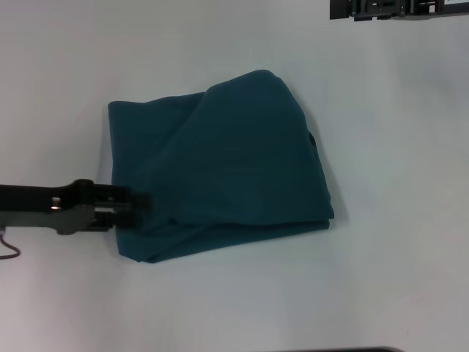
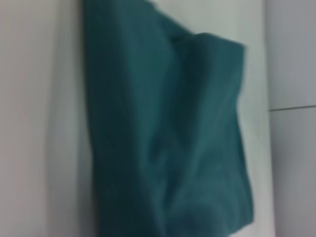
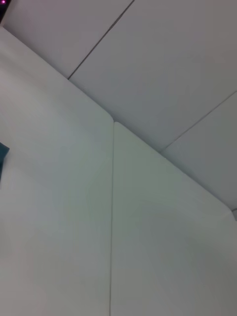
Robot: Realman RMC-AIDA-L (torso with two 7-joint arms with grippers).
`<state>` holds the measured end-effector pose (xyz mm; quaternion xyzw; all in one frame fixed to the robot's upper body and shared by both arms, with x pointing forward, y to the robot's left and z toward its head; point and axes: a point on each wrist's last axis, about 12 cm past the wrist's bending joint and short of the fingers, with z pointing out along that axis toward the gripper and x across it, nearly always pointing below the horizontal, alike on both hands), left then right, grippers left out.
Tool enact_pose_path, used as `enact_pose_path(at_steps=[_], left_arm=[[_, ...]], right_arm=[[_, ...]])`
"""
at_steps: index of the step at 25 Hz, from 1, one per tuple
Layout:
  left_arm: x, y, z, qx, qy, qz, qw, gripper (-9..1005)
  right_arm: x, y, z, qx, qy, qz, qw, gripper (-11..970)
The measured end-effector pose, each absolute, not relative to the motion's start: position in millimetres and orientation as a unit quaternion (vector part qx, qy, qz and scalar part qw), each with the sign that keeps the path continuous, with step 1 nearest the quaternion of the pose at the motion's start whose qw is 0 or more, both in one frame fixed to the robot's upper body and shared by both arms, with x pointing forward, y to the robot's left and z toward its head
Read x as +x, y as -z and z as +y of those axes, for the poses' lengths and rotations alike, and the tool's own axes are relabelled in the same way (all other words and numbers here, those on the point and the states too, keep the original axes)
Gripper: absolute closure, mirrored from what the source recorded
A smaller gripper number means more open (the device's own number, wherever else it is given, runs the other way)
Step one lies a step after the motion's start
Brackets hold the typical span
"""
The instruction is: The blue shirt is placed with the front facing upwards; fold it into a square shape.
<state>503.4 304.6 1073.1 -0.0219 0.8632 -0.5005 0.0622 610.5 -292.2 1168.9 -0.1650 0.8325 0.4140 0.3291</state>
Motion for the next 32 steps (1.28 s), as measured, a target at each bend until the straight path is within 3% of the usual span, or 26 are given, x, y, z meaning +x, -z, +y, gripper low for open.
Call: enact_pose_path(at_steps=[3,6,9,13,19,32], left_arm=[[501,-1088,313,0.027,0.524,0.846,0.095,354],[497,-1100,312,0.141,0.548,0.806,0.177,354],[492,-1093,304,0.241,0.530,0.764,0.277,353],[492,-1081,295,0.284,0.495,0.744,0.347,353],[494,-1077,296,0.295,0.481,0.743,0.361,353],[485,-1078,320,0.238,0.494,0.784,0.292,355]], right_arm=[[609,-1169,-293,-0.173,-0.414,0.831,0.328,18],[606,-1167,-291,-0.212,-0.405,0.822,0.339,18],[597,-1159,-284,-0.306,-0.381,0.789,0.372,18],[576,-1135,-272,-0.398,-0.353,0.740,0.413,18],[549,-1106,-264,-0.411,-0.396,0.718,0.398,18],[518,-1068,-250,-0.287,-0.512,0.761,0.275,18]])
